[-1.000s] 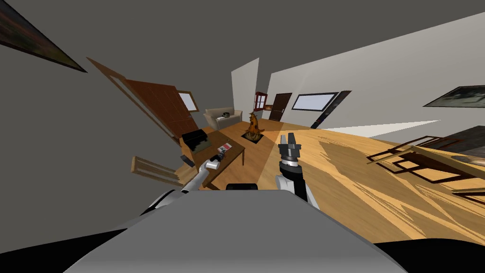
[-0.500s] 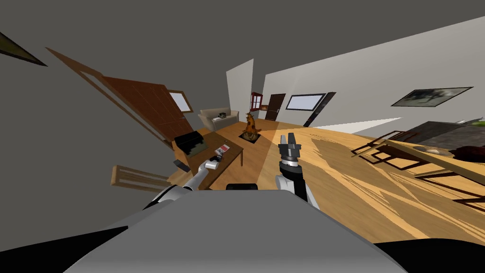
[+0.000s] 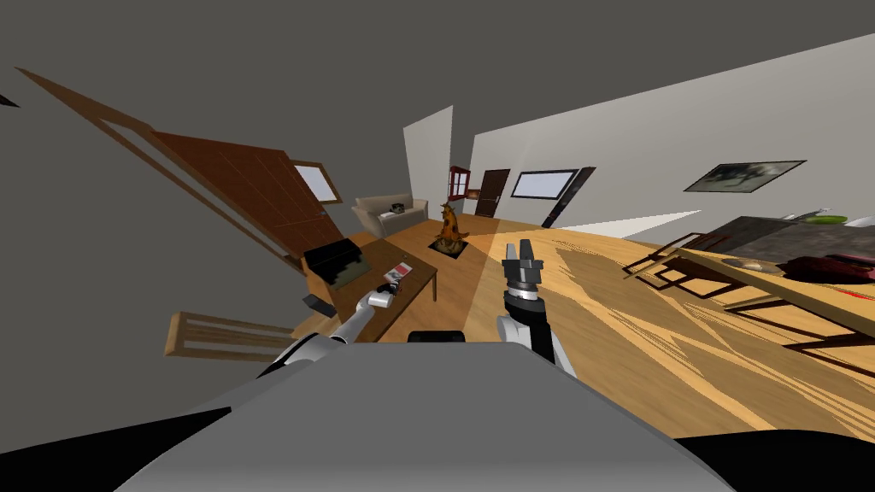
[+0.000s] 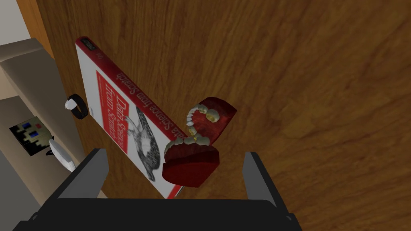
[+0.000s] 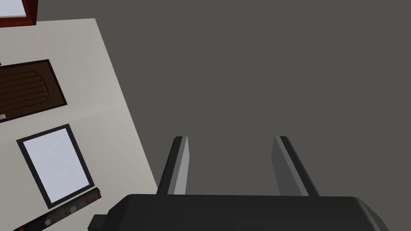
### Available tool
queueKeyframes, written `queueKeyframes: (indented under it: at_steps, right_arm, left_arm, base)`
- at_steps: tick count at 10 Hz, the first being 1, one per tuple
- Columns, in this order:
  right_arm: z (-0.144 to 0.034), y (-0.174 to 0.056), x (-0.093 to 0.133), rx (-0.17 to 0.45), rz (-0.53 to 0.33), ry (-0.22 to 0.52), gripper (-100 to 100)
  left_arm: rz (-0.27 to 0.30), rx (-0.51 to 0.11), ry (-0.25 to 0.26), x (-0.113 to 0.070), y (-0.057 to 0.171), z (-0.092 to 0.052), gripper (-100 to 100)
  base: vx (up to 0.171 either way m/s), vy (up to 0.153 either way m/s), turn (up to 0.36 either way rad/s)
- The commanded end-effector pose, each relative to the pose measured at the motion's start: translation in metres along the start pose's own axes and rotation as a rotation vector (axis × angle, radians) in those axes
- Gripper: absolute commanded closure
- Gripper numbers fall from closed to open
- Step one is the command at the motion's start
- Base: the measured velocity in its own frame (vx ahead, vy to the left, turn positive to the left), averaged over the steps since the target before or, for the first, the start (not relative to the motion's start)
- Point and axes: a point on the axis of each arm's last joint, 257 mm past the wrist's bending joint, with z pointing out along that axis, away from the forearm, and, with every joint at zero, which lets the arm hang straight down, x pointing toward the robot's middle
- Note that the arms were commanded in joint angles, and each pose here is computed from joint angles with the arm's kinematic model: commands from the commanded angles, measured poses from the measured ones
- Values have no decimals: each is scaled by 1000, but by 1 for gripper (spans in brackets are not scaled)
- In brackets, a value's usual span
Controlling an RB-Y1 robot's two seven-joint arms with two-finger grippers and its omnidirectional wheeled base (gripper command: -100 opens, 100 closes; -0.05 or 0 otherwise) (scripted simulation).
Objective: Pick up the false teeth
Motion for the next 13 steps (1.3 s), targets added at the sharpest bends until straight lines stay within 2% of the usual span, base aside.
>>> queueKeyframes:
  at_steps: [1,3,4,8,9,10,12,13]
  right_arm:
    - [0,0,0,0,0,0,0]
    - [0,0,0,0,0,0,0]
    - [0,0,0,0,0,0,0]
    - [0,0,0,0,0,0,0]
    - [0,0,0,0,0,0,0]
    - [0,0,0,0,0,0,0]
    - [0,0,0,0,0,0,0]
    - [0,0,0,0,0,0,0]
  left_arm:
    - [-2,5,-3,1,7,1,-100]
    - [-3,2,-4,0,9,2,-100]
    - [-3,5,-4,0,9,3,100]
    - [-2,5,-4,0,9,2,100]
    - [-2,5,-4,0,9,2,0]
    - [-1,4,-2,0,3,1,100]
    - [0,8,-1,-1,0,0,100]
    - [0,5,-1,-1,0,0,0]
  base:
    - [74,11,-29]
    - [62,6,-12]
    - [0,0,0]
    - [0,0,0]
    - [0,0,0]
    - [-44,-16,25]
    - [-60,-2,17]
    - [-7,0,0]
